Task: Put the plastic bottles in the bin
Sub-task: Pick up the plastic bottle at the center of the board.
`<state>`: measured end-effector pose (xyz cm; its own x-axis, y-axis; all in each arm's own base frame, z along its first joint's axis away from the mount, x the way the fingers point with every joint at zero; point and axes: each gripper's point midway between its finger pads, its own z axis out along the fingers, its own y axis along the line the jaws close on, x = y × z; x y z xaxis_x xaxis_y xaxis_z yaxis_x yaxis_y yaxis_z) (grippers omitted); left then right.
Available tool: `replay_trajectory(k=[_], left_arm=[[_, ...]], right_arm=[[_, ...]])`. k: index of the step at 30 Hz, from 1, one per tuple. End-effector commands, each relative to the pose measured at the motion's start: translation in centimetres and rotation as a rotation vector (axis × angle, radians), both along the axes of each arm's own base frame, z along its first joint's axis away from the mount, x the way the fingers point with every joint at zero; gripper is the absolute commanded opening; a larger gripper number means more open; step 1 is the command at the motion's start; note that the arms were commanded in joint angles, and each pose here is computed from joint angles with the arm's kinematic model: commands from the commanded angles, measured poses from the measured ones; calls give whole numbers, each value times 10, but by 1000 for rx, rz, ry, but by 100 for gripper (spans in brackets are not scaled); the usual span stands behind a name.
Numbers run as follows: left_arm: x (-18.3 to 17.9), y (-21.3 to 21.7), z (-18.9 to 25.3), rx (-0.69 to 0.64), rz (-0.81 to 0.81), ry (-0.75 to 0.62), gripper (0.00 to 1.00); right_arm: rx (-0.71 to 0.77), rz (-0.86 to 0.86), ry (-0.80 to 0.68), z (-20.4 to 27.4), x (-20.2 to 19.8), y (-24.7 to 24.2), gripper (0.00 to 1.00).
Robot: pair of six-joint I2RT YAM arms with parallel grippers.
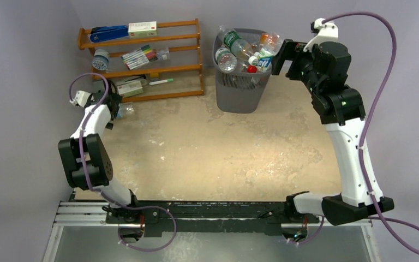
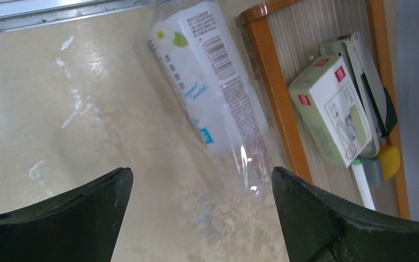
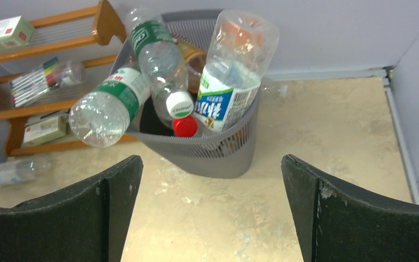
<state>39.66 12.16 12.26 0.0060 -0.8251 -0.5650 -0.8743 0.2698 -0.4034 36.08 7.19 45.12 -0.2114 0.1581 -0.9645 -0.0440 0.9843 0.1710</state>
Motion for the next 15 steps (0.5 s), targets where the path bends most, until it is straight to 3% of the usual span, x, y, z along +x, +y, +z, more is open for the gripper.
replay_trajectory(k=[1,11,15], left_arm=[[36,15,6,-20,83,-96,99],[65,23,-55,-45,98,-13,99],[54,19,-65,-51,85,15,79]], right_arm=[[50,66,10,-10,-3,14,100],[33,93,56,-40,4,20,100],[30,106,68,-48,9,23,100]])
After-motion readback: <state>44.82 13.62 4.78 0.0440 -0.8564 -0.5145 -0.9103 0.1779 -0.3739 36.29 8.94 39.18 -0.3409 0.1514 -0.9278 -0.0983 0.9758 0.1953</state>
